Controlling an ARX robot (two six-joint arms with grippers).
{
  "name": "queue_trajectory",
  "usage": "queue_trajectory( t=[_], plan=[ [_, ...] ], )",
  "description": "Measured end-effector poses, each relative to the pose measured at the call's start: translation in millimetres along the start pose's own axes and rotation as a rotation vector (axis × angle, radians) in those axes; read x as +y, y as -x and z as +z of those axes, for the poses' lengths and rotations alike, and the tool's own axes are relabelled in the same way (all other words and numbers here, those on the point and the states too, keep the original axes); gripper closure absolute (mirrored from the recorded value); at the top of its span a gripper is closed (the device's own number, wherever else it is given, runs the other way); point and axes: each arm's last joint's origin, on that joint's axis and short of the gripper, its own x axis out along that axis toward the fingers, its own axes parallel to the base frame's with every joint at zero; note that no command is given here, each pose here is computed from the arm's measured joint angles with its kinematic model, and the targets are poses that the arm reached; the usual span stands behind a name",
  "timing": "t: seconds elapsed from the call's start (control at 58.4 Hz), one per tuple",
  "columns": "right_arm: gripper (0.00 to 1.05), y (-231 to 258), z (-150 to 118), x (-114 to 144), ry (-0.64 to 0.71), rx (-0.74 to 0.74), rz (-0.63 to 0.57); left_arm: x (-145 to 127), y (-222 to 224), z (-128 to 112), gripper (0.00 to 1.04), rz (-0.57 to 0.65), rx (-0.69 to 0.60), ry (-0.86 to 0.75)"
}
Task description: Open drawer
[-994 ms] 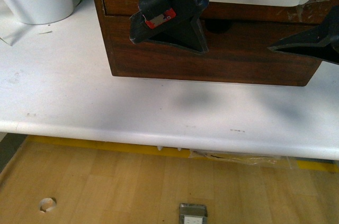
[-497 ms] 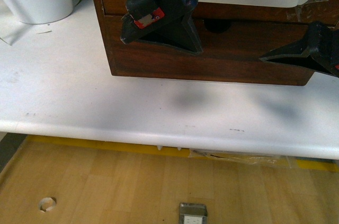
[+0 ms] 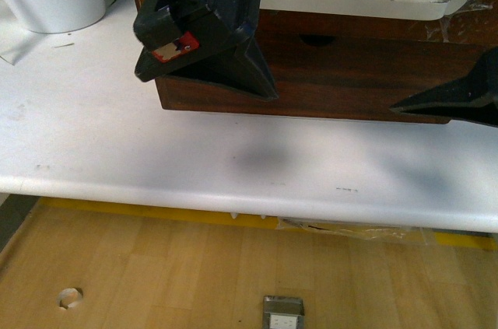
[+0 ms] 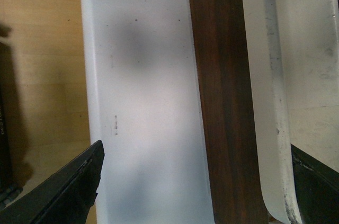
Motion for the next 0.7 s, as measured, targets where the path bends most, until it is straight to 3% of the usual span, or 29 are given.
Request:
queue_trajectory(
  t=[0.463, 0.702],
  plan=[
    [0.09, 19.9, -2.5, 44.0, 0.119, -0.033, 0.042, -46.5, 14.0, -6.7, 0.06, -0.024, -0.023, -0.066],
    [0.09, 34.5, -6.9, 46.5, 0.071, -0.145, -0.053, -55.2, 25.7, -9.8, 0.06, 0.153, -0.076, -0.042]
  ],
)
